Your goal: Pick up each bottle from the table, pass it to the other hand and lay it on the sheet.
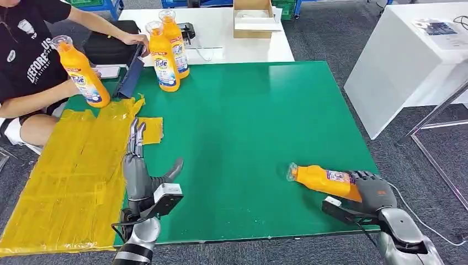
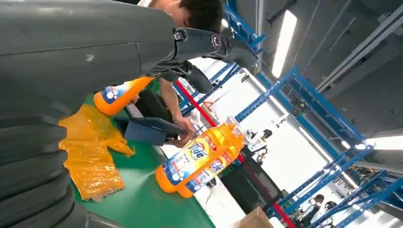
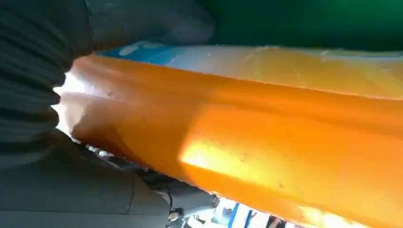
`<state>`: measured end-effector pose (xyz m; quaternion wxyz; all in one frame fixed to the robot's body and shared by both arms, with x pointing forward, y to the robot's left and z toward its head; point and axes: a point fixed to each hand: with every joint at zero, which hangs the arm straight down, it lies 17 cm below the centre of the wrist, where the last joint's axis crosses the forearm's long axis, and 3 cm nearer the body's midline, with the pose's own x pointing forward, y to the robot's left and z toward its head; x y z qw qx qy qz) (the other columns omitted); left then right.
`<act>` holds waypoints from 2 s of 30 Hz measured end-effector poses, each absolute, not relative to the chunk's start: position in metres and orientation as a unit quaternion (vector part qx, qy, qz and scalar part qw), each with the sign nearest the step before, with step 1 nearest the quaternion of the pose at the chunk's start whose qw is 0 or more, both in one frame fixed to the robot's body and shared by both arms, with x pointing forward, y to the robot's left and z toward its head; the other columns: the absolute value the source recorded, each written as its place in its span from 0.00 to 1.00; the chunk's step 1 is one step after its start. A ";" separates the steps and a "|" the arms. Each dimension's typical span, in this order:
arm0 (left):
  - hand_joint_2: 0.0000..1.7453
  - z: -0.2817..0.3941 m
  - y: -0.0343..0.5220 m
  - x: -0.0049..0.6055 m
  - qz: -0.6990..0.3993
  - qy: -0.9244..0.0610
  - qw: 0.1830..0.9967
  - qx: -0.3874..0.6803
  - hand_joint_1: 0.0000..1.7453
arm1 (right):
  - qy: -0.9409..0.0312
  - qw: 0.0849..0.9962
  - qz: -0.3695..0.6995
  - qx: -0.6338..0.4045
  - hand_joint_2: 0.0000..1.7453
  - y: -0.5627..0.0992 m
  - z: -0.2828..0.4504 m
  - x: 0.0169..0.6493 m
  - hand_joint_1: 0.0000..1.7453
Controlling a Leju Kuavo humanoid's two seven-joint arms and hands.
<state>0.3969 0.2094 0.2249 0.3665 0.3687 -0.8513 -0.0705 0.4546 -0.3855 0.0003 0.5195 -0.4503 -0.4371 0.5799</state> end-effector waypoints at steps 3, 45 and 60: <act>1.00 0.226 0.207 0.397 -0.072 -0.853 0.366 0.366 0.00 | -0.450 0.504 0.552 -0.489 1.00 -0.371 0.012 0.463 1.00; 1.00 0.206 0.076 0.422 -0.058 -0.850 0.516 -0.085 0.00 | -0.790 0.544 0.281 -0.036 1.00 0.009 0.111 0.420 1.00; 1.00 0.214 0.073 0.427 -0.023 -0.848 0.511 -0.141 1.00 | -0.807 0.517 0.284 0.007 1.00 0.041 0.137 0.410 1.00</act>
